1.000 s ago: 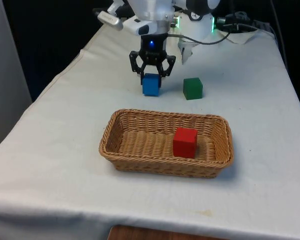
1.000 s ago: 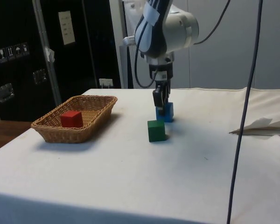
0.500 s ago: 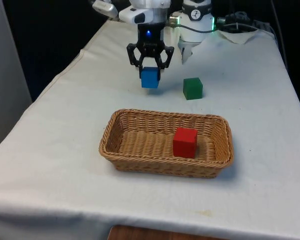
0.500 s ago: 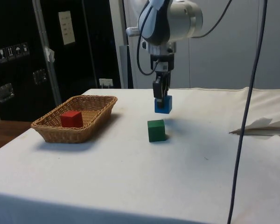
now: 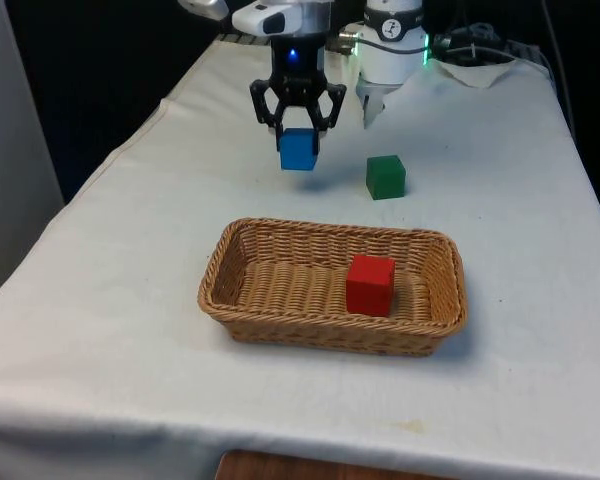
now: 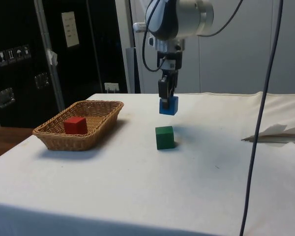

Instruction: Pick up exactly two blocks and place them into the basket.

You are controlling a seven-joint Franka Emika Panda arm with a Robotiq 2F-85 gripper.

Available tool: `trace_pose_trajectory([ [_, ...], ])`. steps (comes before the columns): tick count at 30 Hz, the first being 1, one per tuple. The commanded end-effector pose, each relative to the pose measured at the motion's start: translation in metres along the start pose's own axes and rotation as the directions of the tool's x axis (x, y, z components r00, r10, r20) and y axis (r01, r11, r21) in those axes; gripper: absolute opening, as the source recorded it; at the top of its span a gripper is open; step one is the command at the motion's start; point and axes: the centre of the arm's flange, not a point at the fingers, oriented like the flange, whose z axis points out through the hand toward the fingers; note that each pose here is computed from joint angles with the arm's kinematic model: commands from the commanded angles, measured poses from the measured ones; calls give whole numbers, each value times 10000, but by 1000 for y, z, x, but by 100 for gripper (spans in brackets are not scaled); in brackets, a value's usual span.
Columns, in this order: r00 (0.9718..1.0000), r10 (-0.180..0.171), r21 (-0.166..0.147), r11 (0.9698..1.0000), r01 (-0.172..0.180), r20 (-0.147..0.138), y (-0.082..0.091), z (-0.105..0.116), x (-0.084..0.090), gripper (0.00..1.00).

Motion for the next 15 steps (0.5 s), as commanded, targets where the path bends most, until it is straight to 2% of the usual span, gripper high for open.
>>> trace_pose_trajectory([
  [1,10000,-14,-42,10000,14,56,5,-6,3,0],
  [3,10000,-20,-9,10000,20,4,5,-8,4,0],
  [4,10000,-3,46,10000,3,-59,0,-2,1,0],
  [6,10000,-6,-3,10000,6,-41,5,-10,4,0],
  [13,9998,-11,116,9999,13,-211,2,-8,3,0],
  [15,9998,-27,89,10000,29,-184,3,-10,3,0],
])
